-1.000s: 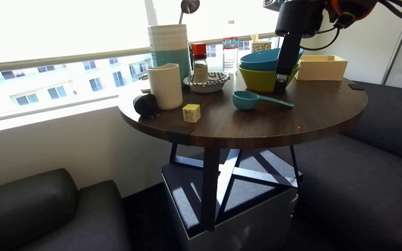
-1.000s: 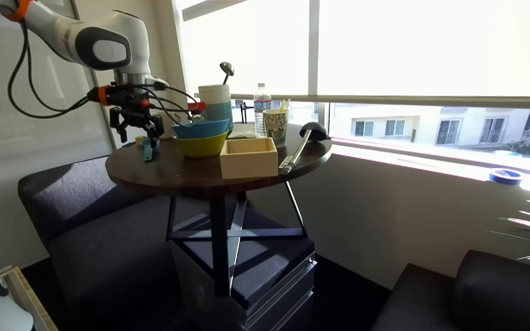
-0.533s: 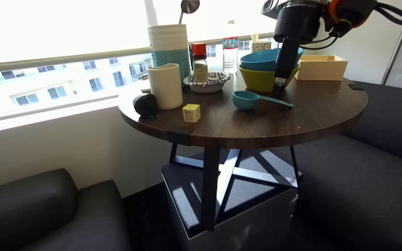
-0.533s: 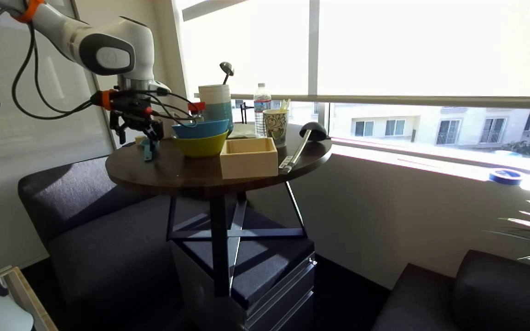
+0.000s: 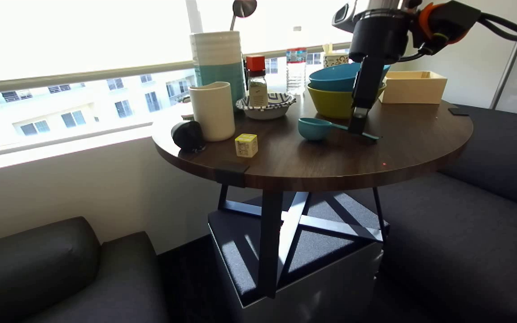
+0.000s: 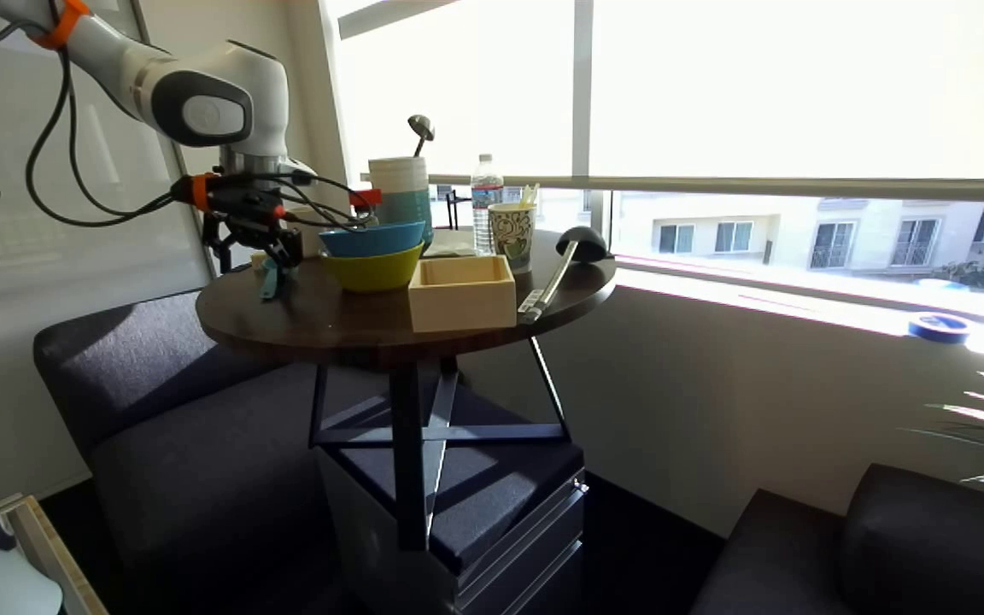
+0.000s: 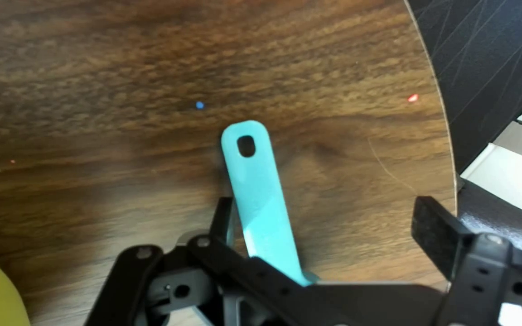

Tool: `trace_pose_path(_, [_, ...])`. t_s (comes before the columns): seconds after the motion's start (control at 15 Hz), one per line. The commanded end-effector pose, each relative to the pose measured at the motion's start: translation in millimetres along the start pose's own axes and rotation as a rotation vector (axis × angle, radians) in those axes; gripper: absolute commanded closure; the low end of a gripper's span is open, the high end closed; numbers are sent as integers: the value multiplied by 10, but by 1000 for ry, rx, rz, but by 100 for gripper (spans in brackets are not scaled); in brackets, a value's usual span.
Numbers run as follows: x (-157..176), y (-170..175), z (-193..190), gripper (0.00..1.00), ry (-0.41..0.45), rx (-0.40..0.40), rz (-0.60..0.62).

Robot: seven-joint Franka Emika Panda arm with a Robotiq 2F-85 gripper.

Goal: Turn the scoop upside down

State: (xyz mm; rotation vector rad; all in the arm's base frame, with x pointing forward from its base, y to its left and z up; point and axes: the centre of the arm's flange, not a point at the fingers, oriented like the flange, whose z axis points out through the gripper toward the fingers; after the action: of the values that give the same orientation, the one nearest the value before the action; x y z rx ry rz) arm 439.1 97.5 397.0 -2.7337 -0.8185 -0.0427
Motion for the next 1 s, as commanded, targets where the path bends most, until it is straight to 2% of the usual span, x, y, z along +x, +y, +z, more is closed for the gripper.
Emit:
trace_pose_path(0.0, [41, -91, -55, 0, 0, 23, 8])
trace_pose_path(0.6, [-14, -203, 21, 0, -94, 118, 82])
trace_pose_path(0.8, [11, -249, 12, 0, -54, 178, 80])
trace_pose_path(0.93, [32, -253, -2, 0, -11, 177, 86])
